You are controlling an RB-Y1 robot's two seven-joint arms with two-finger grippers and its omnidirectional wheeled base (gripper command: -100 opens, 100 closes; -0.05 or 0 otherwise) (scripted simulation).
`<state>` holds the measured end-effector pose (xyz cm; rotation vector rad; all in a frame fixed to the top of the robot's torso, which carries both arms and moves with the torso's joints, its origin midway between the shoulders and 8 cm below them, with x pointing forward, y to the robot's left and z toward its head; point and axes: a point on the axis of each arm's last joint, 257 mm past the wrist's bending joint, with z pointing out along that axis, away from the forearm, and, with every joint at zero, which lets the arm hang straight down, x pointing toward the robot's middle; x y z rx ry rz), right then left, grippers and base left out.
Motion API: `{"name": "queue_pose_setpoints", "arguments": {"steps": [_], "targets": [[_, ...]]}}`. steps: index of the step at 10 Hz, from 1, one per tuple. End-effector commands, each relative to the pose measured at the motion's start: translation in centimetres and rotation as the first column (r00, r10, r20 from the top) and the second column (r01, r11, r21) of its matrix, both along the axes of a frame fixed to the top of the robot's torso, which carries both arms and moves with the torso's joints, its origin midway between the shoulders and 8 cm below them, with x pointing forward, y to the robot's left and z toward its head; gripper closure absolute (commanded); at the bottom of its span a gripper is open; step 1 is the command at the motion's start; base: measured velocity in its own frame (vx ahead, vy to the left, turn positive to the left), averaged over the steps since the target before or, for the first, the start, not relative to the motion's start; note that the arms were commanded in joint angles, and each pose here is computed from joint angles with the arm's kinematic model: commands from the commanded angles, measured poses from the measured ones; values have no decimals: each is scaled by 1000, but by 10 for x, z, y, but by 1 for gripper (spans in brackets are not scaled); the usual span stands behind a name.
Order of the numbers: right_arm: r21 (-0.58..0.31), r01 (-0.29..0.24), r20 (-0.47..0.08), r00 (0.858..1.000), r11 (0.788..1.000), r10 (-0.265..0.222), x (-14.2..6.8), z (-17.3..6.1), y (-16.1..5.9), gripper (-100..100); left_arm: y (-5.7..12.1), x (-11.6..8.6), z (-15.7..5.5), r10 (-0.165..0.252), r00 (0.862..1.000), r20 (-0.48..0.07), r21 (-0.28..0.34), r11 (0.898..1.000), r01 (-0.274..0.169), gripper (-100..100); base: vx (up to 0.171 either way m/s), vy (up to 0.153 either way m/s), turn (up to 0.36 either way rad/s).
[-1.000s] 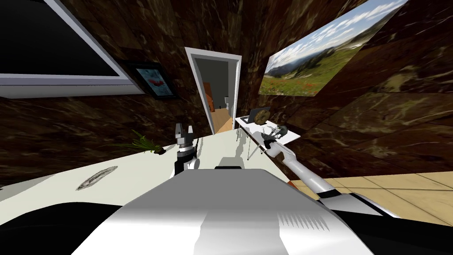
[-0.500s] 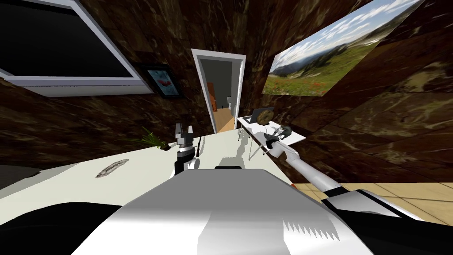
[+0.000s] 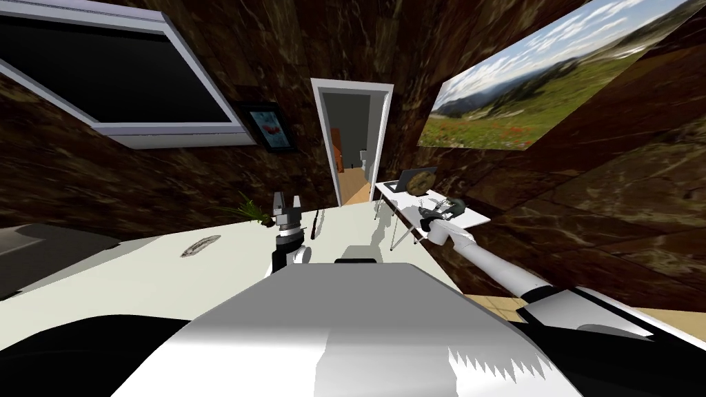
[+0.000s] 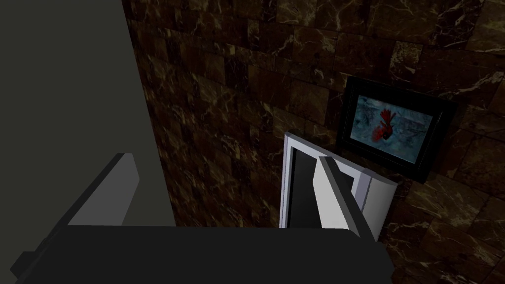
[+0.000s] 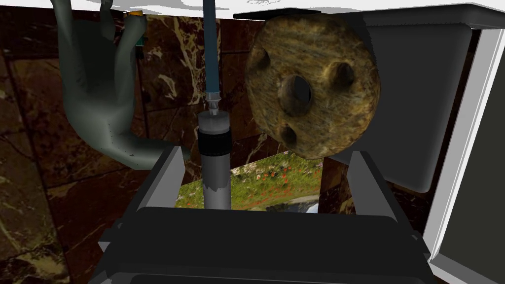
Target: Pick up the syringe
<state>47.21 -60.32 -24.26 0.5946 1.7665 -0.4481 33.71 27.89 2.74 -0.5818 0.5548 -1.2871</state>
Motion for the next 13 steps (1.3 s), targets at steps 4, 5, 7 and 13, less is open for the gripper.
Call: {"name": "queue_pose_setpoints", "arguments": {"steps": [4, 5, 7, 13], "targets": [[3, 62, 36, 997, 998, -62, -10, 13, -34, -100, 0, 0, 0, 0, 1000, 0, 0, 1000, 0, 0, -33, 20, 76], [10, 64, 41, 997, 998, -65, -10, 13, -34, -100, 0, 0, 0, 0, 1000, 0, 0, 1000, 0, 0, -1, 5, -18], [-21, 109, 54, 993, 994, -107, -19, 28, -65, -100, 0, 0, 0, 0, 1000, 0, 0, 1000, 0, 0, -43, 27, 170], [-16, 110, 57, 992, 994, -109, -19, 27, -64, 100, 0, 0, 0, 0, 1000, 0, 0, 1000, 0, 0, -6, 2, 2]]}}
